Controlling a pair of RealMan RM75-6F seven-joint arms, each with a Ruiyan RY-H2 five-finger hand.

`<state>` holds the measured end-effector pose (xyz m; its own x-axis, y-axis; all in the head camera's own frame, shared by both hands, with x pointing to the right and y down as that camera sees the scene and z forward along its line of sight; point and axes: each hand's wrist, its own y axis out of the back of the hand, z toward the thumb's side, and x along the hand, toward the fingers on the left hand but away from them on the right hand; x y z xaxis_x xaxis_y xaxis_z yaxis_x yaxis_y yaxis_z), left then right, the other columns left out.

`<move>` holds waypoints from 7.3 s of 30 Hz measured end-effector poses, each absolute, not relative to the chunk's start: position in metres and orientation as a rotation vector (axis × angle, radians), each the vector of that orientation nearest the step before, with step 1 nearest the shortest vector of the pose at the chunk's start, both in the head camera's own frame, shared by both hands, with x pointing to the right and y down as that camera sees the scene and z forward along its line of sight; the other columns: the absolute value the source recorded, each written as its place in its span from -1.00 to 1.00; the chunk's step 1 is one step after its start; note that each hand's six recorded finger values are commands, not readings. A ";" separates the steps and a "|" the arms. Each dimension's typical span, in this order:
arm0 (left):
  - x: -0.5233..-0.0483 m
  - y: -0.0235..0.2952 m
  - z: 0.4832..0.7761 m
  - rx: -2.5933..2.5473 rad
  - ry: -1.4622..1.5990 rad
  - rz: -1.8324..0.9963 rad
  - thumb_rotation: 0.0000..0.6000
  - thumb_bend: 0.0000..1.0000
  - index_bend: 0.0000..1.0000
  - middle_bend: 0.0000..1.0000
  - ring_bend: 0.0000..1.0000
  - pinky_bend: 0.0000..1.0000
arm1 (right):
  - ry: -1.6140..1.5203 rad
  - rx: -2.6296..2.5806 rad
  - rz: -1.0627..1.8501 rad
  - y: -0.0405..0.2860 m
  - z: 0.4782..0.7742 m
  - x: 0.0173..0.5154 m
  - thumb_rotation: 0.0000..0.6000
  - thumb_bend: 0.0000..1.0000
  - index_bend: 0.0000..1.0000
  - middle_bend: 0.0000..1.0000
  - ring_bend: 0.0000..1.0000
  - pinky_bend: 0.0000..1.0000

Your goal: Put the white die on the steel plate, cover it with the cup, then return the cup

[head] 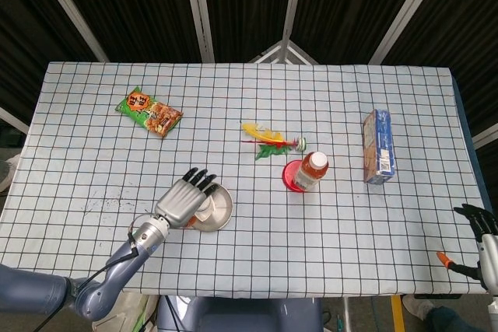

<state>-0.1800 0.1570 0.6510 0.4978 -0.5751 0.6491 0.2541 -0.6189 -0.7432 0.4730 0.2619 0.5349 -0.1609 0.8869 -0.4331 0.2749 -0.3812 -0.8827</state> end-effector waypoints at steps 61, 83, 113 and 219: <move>-0.185 0.156 0.663 -1.823 0.358 -1.190 1.00 -0.02 -0.38 -0.68 -0.82 -0.55 | -1.322 -1.617 1.598 0.263 0.537 0.474 1.00 -0.81 -0.55 -0.62 -0.75 -1.00; -0.180 0.162 0.668 -1.834 0.329 -1.180 1.00 0.01 -0.22 -0.21 -0.62 -0.52 | -1.326 -1.622 1.601 0.263 0.536 0.474 1.00 -0.81 -0.55 -0.62 -0.75 -1.00; -0.171 0.177 0.668 -2.025 0.311 -1.200 1.00 0.01 -0.22 -0.18 -0.61 -0.52 | -1.331 -1.626 1.596 0.263 0.535 0.474 1.00 -0.81 -0.55 -0.62 -0.75 -1.00; -0.176 0.174 0.657 -1.984 0.265 -1.065 1.00 -0.12 -0.49 -0.62 -0.80 -0.61 | -1.321 -1.679 1.637 0.266 0.544 0.470 1.00 -0.81 -0.55 -0.62 -0.75 -1.00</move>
<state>-0.1764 0.1737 0.6570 0.6152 -0.5283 0.5852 0.1924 -0.6192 -0.7613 0.4702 0.2656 0.5437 -0.1609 0.8465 -0.5074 0.3174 -0.4424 -0.8387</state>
